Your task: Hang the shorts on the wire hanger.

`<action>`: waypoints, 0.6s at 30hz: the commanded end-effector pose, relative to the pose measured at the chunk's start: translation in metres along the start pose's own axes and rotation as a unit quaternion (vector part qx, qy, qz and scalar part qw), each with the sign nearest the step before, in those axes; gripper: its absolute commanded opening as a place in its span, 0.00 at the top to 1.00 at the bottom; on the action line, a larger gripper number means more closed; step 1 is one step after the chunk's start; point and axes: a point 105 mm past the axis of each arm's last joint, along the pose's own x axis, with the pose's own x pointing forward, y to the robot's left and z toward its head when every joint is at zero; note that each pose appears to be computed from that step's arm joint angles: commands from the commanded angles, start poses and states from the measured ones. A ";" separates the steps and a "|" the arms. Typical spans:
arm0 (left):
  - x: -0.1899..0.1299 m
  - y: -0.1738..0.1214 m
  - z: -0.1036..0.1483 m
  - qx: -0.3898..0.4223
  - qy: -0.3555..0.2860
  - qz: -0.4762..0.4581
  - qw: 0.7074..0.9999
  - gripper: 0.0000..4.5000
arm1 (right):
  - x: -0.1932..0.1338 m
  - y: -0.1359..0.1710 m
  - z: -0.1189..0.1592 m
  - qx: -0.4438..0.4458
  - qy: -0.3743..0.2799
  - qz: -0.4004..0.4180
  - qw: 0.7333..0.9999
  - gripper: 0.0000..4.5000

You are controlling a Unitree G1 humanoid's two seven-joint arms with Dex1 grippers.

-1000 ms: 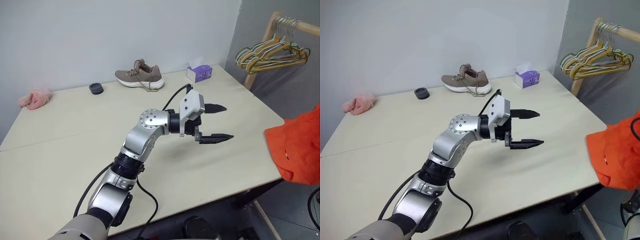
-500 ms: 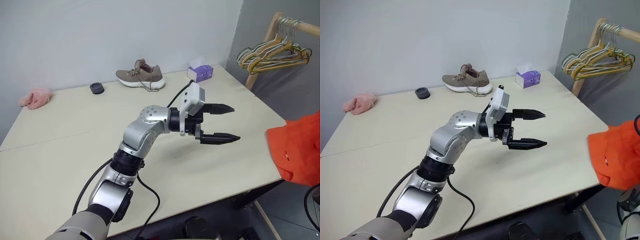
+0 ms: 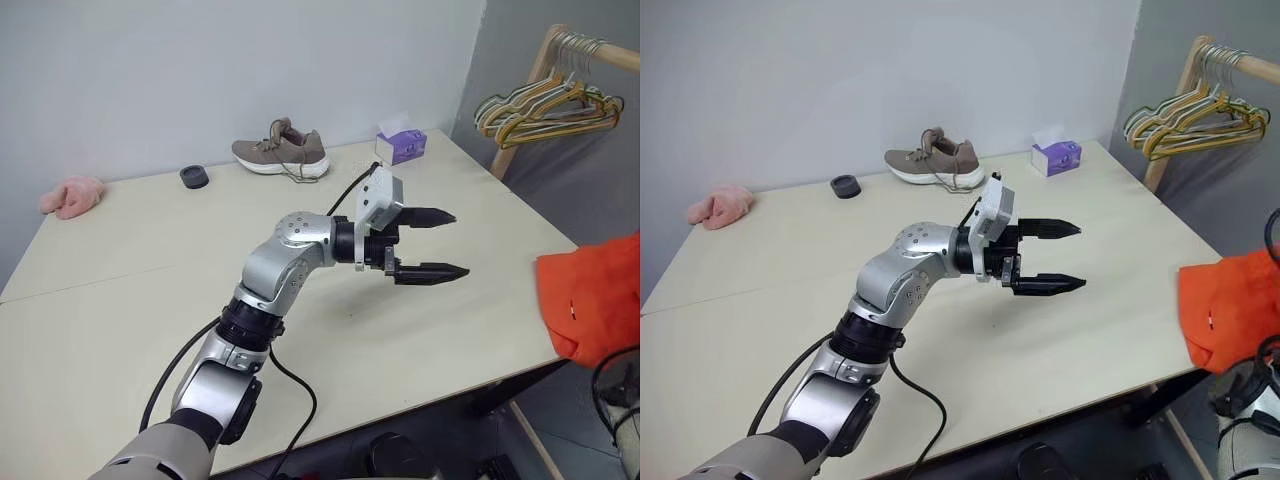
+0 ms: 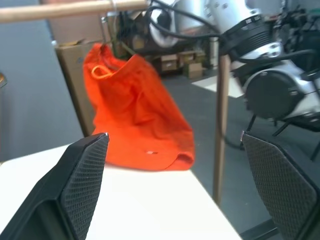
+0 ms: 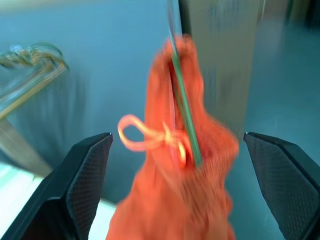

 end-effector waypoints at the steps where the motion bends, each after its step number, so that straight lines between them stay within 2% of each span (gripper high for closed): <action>1: -0.016 0.022 0.001 0.019 0.003 0.082 0.996 0.00 | -0.021 0.046 0.034 -0.047 -0.123 0.104 0.986 0.01; 5: -0.034 0.047 -0.009 0.043 0.031 0.182 0.982 0.00 | -0.038 0.089 0.023 -0.076 -0.151 0.216 0.962 0.01; 6: -0.050 0.062 -0.012 0.054 0.041 0.249 0.966 0.00 | -0.050 0.111 0.009 -0.102 -0.153 0.277 0.943 0.01; 7: -0.070 0.075 -0.015 0.059 0.049 0.319 0.945 0.00 | -0.065 0.133 -0.009 -0.121 -0.150 0.340 0.921 0.01; 10: -0.109 0.091 -0.020 0.070 0.061 0.437 0.895 0.00 | -0.093 0.165 -0.045 -0.145 -0.142 0.445 0.872 0.01; 12: -0.146 0.096 -0.037 0.063 0.108 0.529 0.840 0.00 | -0.107 0.180 -0.078 -0.150 -0.124 0.492 0.848 0.01; 18: -0.218 0.077 -0.057 0.084 0.183 0.660 0.724 0.00 | -0.124 0.201 -0.141 -0.134 -0.078 0.540 0.827 0.01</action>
